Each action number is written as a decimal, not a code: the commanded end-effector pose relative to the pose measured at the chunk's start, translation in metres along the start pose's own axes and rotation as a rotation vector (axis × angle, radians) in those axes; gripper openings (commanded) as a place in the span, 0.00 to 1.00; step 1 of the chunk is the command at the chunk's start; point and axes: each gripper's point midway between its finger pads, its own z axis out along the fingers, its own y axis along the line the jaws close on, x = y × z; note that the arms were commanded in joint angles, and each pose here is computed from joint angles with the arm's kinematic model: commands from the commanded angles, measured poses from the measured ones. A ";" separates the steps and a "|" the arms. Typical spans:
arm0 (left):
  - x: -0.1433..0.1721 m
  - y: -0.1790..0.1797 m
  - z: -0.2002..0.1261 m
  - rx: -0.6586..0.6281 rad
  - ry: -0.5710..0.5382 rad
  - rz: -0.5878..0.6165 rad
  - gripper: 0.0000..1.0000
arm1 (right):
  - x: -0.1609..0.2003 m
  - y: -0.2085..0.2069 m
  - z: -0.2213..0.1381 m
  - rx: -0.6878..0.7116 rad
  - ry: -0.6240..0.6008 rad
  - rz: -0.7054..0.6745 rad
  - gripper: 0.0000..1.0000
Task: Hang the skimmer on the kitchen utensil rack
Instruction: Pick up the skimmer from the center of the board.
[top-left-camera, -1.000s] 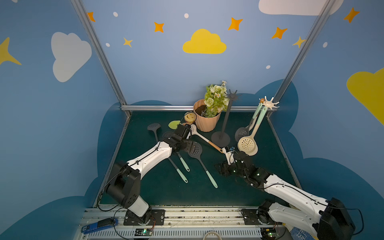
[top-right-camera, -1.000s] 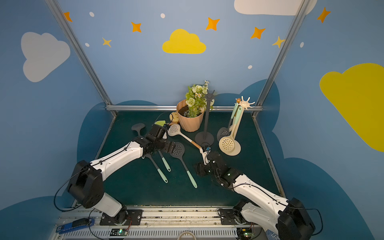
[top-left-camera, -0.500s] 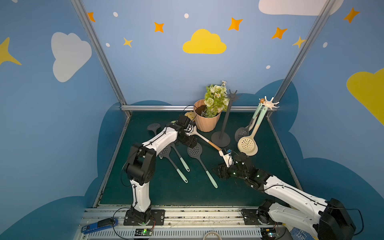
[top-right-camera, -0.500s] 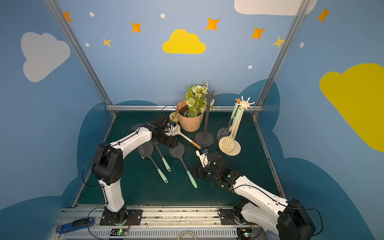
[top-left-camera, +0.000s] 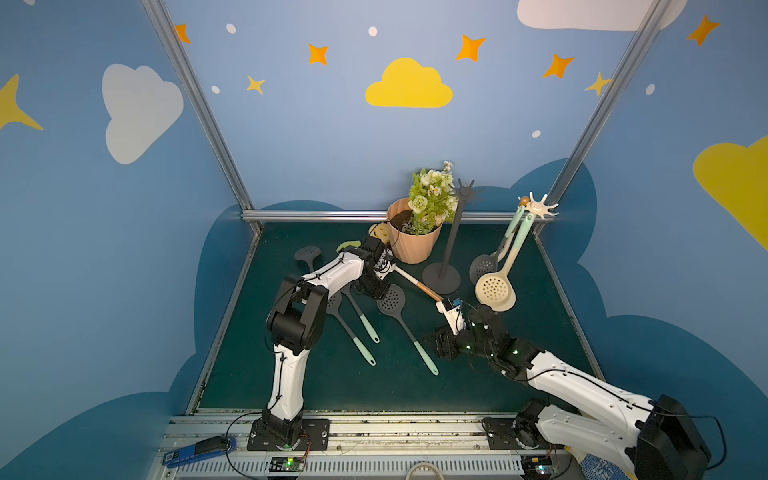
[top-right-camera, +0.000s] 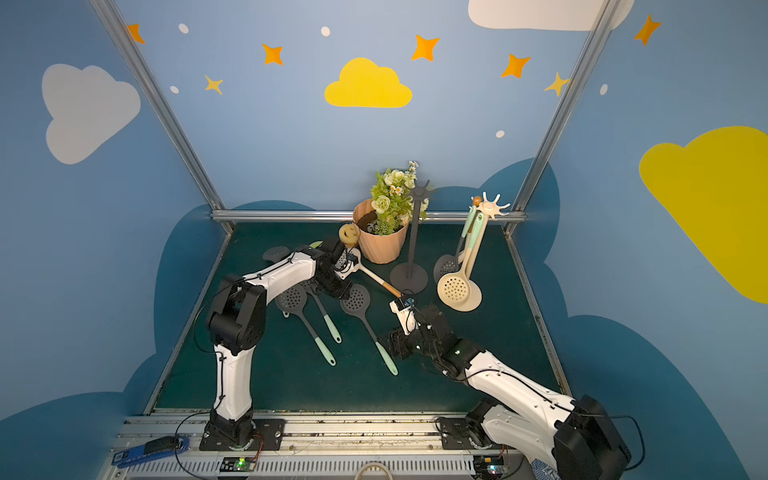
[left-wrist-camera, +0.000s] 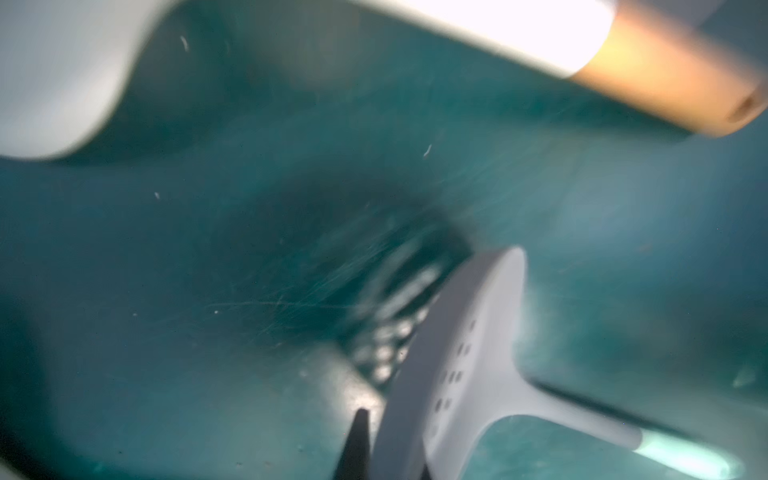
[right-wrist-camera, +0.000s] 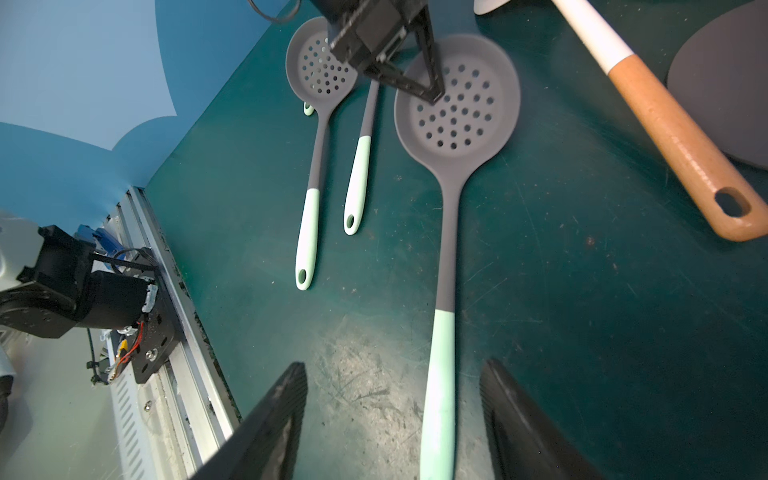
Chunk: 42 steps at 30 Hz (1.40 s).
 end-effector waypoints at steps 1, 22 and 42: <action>-0.006 -0.010 -0.037 0.018 -0.062 0.003 0.03 | -0.011 0.003 -0.007 0.007 -0.039 -0.028 0.65; 0.044 0.003 -0.167 0.181 -0.567 -0.825 0.05 | -0.095 -0.013 -0.076 0.117 -0.524 0.446 0.66; 0.046 -0.004 -0.169 0.353 -0.681 -1.011 0.07 | -0.156 -0.015 -0.073 0.048 -0.882 0.687 0.66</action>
